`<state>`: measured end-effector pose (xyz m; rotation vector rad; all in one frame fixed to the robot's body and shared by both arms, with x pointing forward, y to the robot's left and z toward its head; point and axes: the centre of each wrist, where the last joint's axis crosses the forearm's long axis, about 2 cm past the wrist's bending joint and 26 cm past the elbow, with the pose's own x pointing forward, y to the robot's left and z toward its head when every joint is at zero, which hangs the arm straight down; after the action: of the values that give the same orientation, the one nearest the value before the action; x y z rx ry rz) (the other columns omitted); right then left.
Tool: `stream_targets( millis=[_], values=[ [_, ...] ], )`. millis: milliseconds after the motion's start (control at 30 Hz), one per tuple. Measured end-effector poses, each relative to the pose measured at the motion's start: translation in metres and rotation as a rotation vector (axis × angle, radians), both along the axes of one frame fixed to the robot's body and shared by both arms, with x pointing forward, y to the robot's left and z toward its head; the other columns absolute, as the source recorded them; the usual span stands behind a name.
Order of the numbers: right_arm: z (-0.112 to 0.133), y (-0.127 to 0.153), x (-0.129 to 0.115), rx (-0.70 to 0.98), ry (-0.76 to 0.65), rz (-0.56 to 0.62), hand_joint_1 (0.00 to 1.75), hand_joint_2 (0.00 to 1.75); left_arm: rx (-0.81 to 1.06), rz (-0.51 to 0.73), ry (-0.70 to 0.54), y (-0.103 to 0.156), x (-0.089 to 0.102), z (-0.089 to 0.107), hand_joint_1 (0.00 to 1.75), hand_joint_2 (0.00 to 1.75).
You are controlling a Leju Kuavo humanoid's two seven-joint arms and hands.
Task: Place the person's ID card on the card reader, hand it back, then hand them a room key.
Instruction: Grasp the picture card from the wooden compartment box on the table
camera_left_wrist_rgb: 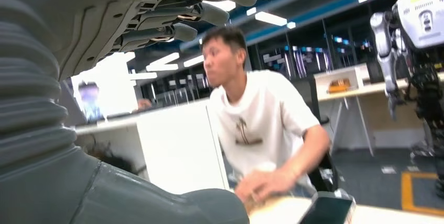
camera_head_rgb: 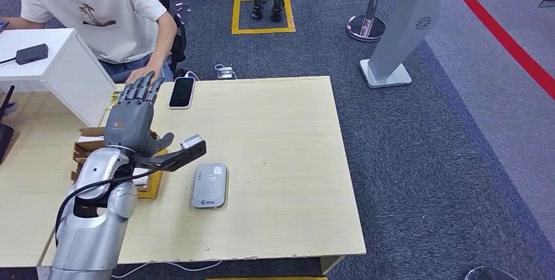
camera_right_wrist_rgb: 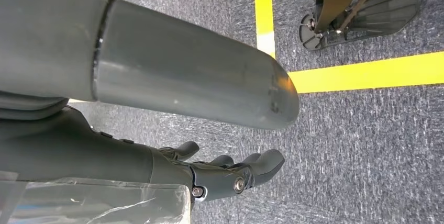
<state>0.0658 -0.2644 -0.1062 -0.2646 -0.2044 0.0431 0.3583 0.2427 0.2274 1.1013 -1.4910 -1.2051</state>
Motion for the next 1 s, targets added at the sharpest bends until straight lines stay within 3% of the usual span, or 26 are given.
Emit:
stream_targets(
  millis=[333, 667, 1000],
  values=[
    [0.000, -0.002, -0.002, -0.003, -0.004, -0.015, 0.00, 0.00, -0.049, -0.059, 0.129, 0.022, -0.022, -0.024, 0.00, 1.75],
    [-0.001, -0.003, -0.003, -0.006, -0.005, -0.017, 0.00, 0.00, 0.012, -0.069, 0.157, 0.039, -0.041, -0.035, 0.00, 1.75],
    [-0.001, -0.003, -0.003, -0.009, -0.008, -0.015, 0.00, 0.00, 0.053, -0.016, 0.216, 0.069, -0.077, -0.052, 0.00, 1.75]
  ],
)
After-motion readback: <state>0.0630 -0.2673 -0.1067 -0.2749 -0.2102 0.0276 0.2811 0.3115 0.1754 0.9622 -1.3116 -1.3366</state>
